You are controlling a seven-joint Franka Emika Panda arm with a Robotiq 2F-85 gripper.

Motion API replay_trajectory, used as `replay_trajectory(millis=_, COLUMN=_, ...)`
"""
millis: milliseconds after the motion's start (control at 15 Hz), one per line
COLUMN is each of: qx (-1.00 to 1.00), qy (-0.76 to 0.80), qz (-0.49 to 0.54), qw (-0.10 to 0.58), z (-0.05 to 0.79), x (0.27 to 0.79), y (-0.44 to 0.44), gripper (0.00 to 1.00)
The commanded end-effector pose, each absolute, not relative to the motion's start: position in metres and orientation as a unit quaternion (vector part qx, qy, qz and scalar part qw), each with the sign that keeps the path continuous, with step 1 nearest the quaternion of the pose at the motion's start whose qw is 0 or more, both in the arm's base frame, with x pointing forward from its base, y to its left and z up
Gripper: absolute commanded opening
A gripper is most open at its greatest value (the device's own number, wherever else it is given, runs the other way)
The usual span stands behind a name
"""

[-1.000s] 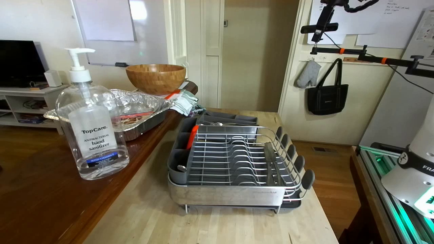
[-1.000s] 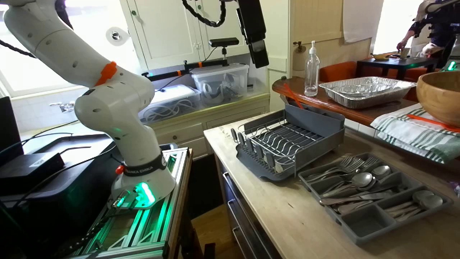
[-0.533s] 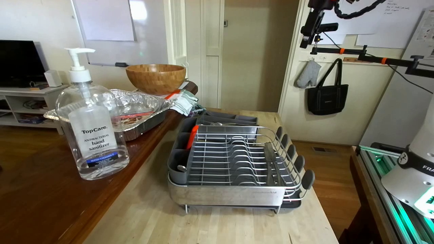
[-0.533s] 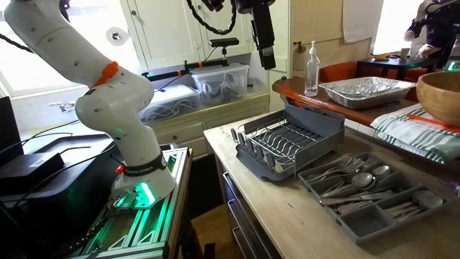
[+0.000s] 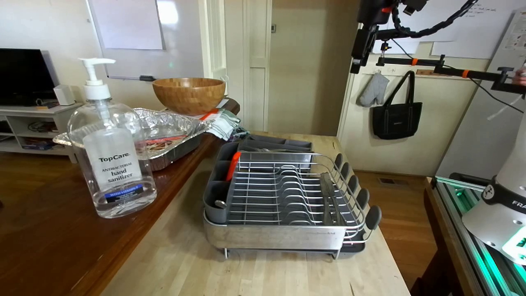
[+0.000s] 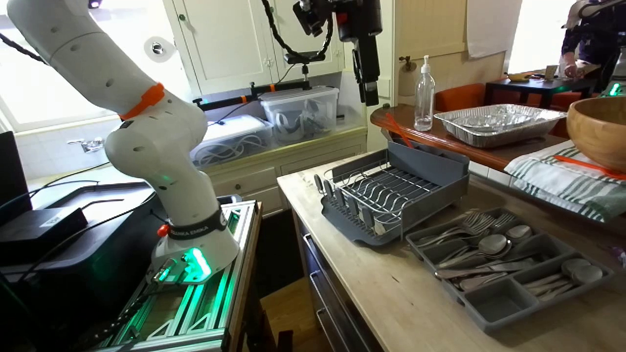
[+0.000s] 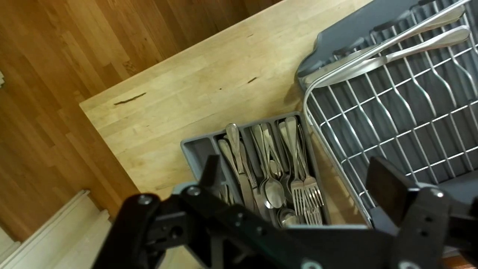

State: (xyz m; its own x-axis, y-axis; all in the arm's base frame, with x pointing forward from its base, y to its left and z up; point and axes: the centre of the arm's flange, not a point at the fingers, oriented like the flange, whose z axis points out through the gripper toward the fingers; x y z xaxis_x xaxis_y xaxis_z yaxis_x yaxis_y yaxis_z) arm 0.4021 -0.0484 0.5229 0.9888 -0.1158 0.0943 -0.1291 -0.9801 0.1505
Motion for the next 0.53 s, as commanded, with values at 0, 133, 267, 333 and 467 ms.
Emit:
replay_trajectory(millis=0, qx=0.986, qy=-0.136, qz=0.031, qw=0.087, z=0.526, x=0.4, y=-0.057, gripper=1.0)
replay_trajectory(millis=133, qx=0.978, qy=-0.182, qz=0.031, qw=0.092, z=0.514, x=0.405, y=-0.049, gripper=1.0)
replay_trajectory(millis=267, qx=0.967, qy=-0.233, qz=0.029, qw=0.1, z=0.5, x=0.412, y=-0.036, gripper=1.0)
replay_trajectory(millis=333, qx=0.96, qy=-0.258, qz=0.027, qw=0.103, z=0.489, x=0.416, y=-0.025, gripper=1.0)
replay_trajectory(millis=467, qx=0.946, qy=-0.305, qz=0.013, qw=0.111, z=0.467, x=0.426, y=0.0, gripper=1.0)
